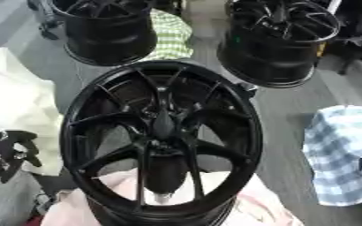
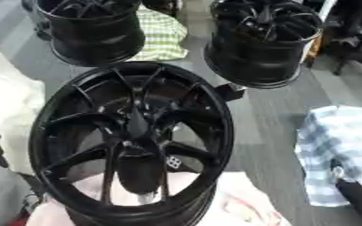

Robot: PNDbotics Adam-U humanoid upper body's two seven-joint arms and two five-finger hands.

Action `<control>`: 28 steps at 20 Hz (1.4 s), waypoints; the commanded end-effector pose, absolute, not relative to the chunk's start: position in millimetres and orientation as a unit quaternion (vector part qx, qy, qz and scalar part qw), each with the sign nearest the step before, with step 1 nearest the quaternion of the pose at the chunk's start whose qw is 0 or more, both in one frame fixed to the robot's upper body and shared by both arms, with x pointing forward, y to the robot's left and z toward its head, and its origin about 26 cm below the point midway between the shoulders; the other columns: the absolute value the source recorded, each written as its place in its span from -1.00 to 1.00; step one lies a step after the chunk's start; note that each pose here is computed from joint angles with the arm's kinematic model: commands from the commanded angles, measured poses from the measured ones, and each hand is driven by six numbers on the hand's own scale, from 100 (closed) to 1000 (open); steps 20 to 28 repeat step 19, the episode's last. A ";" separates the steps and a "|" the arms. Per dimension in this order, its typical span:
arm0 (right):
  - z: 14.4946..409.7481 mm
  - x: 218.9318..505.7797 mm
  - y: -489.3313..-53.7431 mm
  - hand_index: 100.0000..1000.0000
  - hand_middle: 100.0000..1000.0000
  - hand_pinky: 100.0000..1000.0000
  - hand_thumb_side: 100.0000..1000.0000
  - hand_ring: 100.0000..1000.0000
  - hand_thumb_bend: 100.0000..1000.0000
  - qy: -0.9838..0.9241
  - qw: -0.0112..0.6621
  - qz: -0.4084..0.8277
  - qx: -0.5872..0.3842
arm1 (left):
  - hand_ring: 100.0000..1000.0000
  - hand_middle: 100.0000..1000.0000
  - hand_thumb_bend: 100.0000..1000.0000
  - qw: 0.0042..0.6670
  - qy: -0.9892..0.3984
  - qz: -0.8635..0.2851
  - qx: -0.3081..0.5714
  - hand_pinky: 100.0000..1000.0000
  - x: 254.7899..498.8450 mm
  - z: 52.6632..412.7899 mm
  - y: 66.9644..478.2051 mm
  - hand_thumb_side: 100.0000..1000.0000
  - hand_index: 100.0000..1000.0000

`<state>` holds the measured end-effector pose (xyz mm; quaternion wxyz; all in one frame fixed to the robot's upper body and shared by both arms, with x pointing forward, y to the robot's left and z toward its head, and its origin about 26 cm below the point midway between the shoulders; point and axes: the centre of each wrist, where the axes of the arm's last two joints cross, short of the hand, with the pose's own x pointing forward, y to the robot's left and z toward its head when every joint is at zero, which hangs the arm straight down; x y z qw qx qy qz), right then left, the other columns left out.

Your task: Pull the pin out of the wheel hub.

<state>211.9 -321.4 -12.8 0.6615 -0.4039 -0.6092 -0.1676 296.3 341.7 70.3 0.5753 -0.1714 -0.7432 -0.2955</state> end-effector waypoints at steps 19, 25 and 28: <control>-33.6 244.1 -264.9 0.74 0.43 0.35 -0.71 0.26 -0.13 -0.685 0.670 -0.090 -0.274 | -0.91 -0.03 -1.00 0.566 -0.748 -0.306 -0.163 0.05 296.8 76.8 344.3 0.26 0.47; -33.6 244.1 -264.9 0.74 0.43 0.35 -0.71 0.26 -0.13 -0.685 0.670 -0.090 -0.274 | -0.91 -0.03 -1.00 0.566 -0.748 -0.306 -0.163 0.05 296.8 76.8 344.3 0.26 0.47; -33.6 244.1 -264.9 0.74 0.43 0.35 -0.71 0.26 -0.13 -0.685 0.670 -0.090 -0.274 | -0.91 -0.03 -1.00 0.566 -0.748 -0.306 -0.163 0.05 296.8 76.8 344.3 0.26 0.47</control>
